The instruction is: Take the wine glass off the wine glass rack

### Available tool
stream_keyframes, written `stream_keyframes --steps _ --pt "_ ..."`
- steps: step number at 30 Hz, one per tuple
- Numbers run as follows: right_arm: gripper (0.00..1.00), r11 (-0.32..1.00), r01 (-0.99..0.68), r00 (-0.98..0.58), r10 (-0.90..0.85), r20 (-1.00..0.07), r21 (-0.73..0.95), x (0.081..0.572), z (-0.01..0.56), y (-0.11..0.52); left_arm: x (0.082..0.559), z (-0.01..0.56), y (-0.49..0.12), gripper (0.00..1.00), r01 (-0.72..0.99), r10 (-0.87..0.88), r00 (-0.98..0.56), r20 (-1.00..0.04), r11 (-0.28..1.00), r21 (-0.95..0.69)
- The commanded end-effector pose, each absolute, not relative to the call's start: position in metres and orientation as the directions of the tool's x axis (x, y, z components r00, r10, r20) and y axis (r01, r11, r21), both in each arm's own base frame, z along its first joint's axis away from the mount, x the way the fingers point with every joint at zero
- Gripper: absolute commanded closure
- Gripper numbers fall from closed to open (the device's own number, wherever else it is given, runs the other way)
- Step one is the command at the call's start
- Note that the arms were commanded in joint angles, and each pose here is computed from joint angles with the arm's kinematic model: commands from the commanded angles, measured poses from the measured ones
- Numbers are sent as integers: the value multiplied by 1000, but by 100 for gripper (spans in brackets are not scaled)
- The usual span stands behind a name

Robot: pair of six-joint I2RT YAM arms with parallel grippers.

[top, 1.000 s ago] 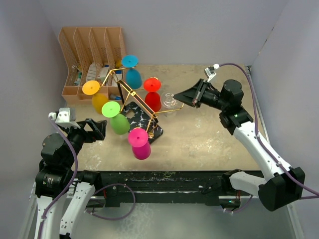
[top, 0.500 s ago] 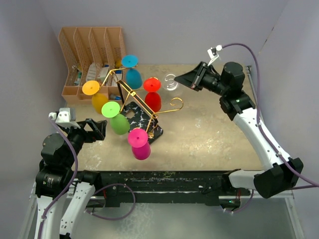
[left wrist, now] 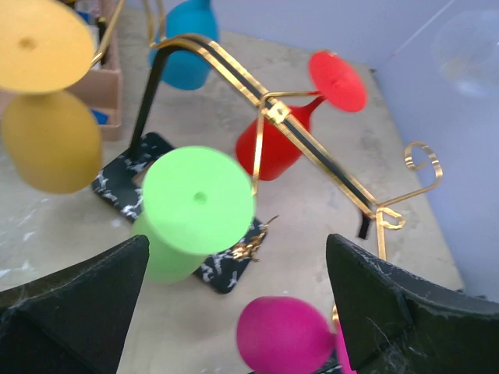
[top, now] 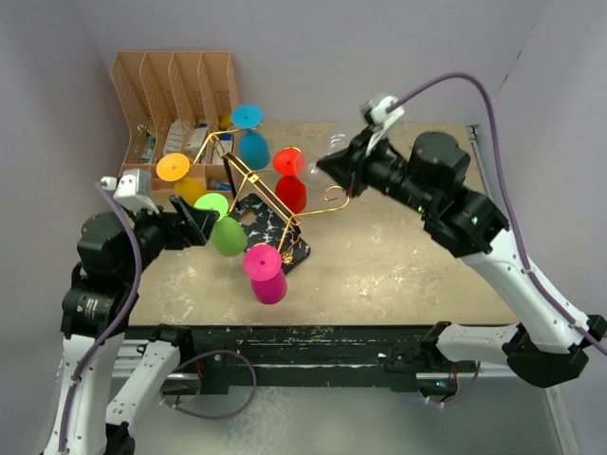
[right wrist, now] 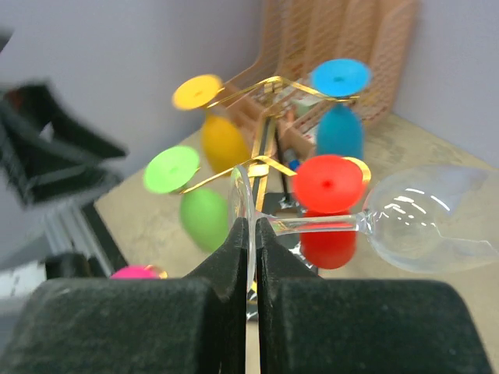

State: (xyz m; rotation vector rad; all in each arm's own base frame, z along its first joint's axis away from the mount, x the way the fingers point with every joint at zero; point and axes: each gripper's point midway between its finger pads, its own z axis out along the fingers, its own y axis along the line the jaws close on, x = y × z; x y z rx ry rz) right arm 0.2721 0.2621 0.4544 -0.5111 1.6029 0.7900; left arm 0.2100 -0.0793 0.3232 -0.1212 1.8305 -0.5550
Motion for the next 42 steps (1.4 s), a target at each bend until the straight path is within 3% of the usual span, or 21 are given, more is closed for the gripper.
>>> stream_keyframes --steps 1,5,7,11,15,23,32,42 --pt "100 706 -705 89 4 -996 -60 225 495 258 200 382 -115 6 332 -419 -398 -816 763 -554" --pt "100 694 -704 199 -11 -980 -151 186 506 261 182 410 -134 26 390 -452 -472 -757 662 -640" --pt "100 675 -698 267 -65 -961 -239 172 503 266 171 422 -147 30 429 -473 -520 -711 576 -696" --pt "100 665 -581 399 -269 -876 -469 147 477 289 154 434 -163 14 440 -493 -610 -620 440 -783" --pt "100 600 -334 527 -521 -671 -727 139 444 309 146 434 -169 8 411 -494 -670 -554 376 -831" --pt "100 566 -119 659 -569 -492 -816 129 459 320 131 431 -185 17 357 -444 -799 -407 195 -914" --pt "100 429 101 721 -653 -232 -897 118 440 331 121 426 -185 22 334 -429 -818 -383 187 -924" --pt "100 387 190 741 -660 -127 -902 110 433 336 122 422 -186 25 315 -432 -829 -356 166 -935"
